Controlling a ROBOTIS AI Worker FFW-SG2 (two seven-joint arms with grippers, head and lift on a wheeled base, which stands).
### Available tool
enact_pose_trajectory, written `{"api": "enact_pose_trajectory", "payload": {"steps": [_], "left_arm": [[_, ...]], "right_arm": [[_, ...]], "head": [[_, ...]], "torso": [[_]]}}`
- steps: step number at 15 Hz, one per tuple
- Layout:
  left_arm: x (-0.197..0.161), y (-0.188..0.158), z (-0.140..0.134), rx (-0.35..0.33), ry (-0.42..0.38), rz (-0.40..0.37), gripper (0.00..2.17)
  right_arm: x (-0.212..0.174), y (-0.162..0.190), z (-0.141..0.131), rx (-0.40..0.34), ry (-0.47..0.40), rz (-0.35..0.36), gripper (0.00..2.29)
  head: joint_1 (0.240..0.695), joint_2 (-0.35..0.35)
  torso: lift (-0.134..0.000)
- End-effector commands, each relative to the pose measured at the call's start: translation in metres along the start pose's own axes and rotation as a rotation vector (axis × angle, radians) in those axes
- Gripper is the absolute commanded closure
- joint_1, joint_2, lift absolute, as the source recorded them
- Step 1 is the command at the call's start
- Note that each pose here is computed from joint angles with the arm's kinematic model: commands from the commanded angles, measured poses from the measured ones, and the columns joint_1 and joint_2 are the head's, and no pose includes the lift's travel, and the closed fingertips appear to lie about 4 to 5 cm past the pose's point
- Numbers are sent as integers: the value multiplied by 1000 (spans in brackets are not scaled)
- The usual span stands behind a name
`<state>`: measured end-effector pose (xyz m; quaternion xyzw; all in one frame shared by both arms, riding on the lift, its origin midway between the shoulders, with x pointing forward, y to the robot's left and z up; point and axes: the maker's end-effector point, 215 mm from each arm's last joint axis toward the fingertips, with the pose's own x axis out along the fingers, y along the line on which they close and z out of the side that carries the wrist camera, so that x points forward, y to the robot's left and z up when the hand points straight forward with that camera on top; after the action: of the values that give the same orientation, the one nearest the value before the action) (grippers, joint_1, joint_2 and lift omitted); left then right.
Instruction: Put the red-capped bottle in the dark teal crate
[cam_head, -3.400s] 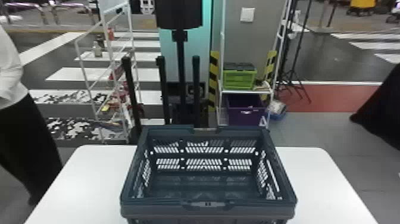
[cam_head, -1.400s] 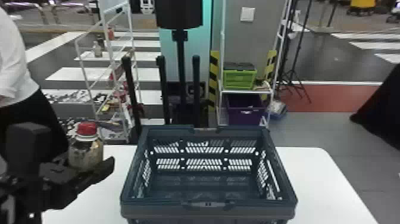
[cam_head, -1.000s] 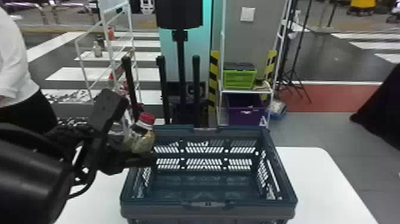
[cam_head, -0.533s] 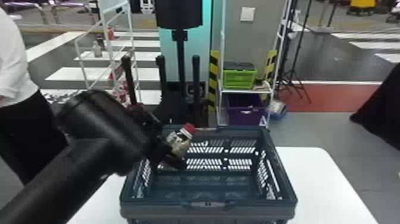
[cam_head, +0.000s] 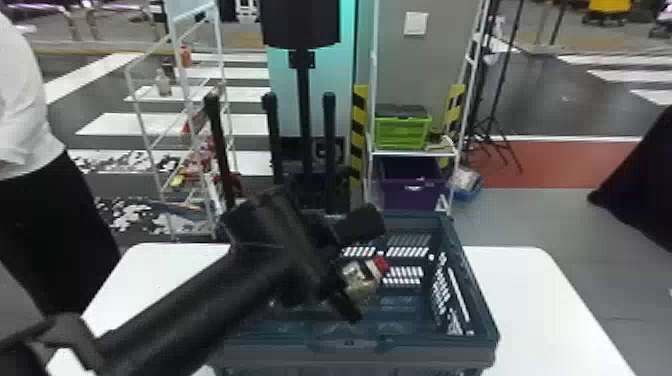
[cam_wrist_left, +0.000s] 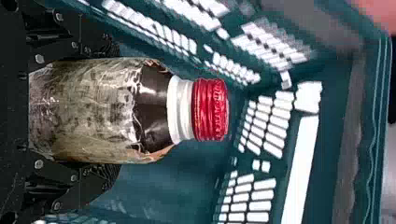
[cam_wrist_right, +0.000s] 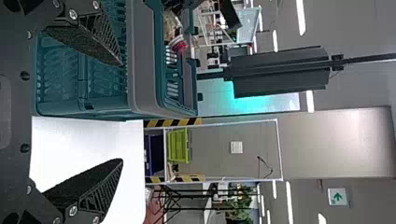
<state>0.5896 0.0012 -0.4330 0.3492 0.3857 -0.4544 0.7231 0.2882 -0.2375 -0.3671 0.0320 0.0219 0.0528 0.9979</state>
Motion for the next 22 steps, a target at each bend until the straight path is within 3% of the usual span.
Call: {"api": "enact_pose_trajectory", "payload": {"steps": [1,6,7,8,10,11,17,22], "left_arm": [[26,-9,12,101,-20,-23,2145],[41,-11,2,171,9,-29,2142],[41,-9,0,176,15,-25,2054],[41,-10,-3,171,18,-31,1771],[40,-8,-3,159,14,-24,83],[39,-5,-5,154,17,-17,-2],[13,21,7,106,-19,33,39],[-66,79,19,-93,-132,139,56]], "right_arm": [[-3,-2,2,0,-13,-6,151],[-1,-3,1,6,-22,-13,151],[1,-3,0,8,-17,-13,151],[2,-3,-1,8,-14,-13,151],[2,-3,-4,9,-8,-14,151],[2,-3,-4,8,-8,-13,151],[2,-4,-4,8,-7,-15,151],[0,-5,-4,11,-7,-18,151]], "head": [[499,0],[499,0],[499,0],[499,0],[499,0],[499,0],[499,0],[499,0]], "torso": [[0],[0],[0],[0],[0],[0],[0],[0]]}}
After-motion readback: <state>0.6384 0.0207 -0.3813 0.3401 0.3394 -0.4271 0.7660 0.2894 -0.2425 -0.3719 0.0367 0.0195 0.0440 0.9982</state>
